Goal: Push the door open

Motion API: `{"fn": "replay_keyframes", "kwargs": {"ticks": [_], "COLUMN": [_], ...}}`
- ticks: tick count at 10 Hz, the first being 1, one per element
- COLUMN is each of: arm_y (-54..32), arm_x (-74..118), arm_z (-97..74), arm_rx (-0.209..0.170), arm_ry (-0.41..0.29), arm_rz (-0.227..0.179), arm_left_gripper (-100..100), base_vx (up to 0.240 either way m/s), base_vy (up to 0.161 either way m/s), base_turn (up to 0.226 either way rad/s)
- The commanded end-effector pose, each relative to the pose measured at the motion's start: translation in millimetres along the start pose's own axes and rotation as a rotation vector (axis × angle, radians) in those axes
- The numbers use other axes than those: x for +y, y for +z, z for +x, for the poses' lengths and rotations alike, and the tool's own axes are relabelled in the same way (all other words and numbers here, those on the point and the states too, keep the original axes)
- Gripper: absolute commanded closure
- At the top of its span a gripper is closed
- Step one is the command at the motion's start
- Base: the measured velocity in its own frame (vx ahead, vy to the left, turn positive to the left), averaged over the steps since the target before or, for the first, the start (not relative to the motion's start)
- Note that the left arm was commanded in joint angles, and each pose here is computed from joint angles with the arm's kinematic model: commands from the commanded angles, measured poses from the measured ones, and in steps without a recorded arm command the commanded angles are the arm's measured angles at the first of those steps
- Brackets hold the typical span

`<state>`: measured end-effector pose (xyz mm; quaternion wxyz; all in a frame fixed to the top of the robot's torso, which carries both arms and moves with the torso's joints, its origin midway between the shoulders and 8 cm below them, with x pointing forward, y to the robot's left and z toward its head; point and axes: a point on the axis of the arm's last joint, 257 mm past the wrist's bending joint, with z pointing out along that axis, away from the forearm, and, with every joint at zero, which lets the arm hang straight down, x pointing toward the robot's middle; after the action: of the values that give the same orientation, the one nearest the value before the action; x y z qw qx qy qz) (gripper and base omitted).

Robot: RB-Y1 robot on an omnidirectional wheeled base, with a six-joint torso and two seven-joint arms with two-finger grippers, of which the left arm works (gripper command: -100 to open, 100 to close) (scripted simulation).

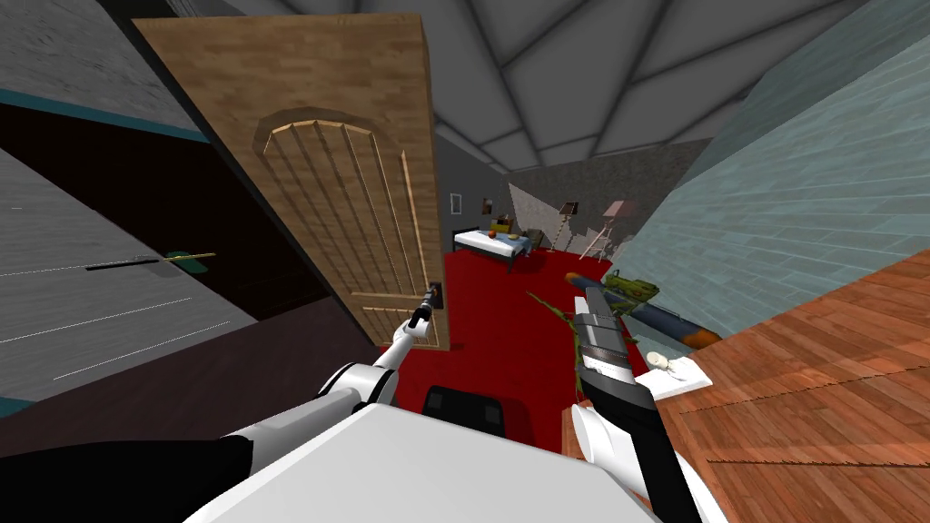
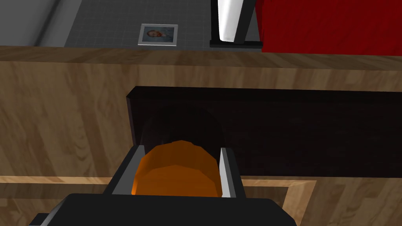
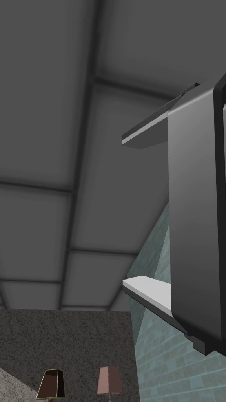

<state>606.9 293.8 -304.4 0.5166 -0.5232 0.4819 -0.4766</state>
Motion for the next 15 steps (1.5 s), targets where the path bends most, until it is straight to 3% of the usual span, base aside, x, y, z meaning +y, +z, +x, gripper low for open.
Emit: {"fn": "replay_keyframes", "kwargs": {"ticks": [1, 8, 10, 15], "arm_y": [2.1, -0.4, -2.4, -7.0], "arm_x": [-7.3, -8.2, -4.2, -6.6], "arm_z": [-22.2, -64.7, -65.7, -100.3], "arm_rx": [-0.034, -0.116, -0.118, -0.179], "arm_ry": [0.005, 0.001, 0.0, -0.001], "arm_rz": [0.013, 0.012, 0.004, 0.009], "arm_left_gripper": [100, 100, 100, 100], "base_vx": [0.155, 0.177, 0.129, 0.18], "base_vy": [-0.139, -0.118, -0.05, -0.066], "base_turn": [0.057, 0.067, 0.033, 0.056]}}
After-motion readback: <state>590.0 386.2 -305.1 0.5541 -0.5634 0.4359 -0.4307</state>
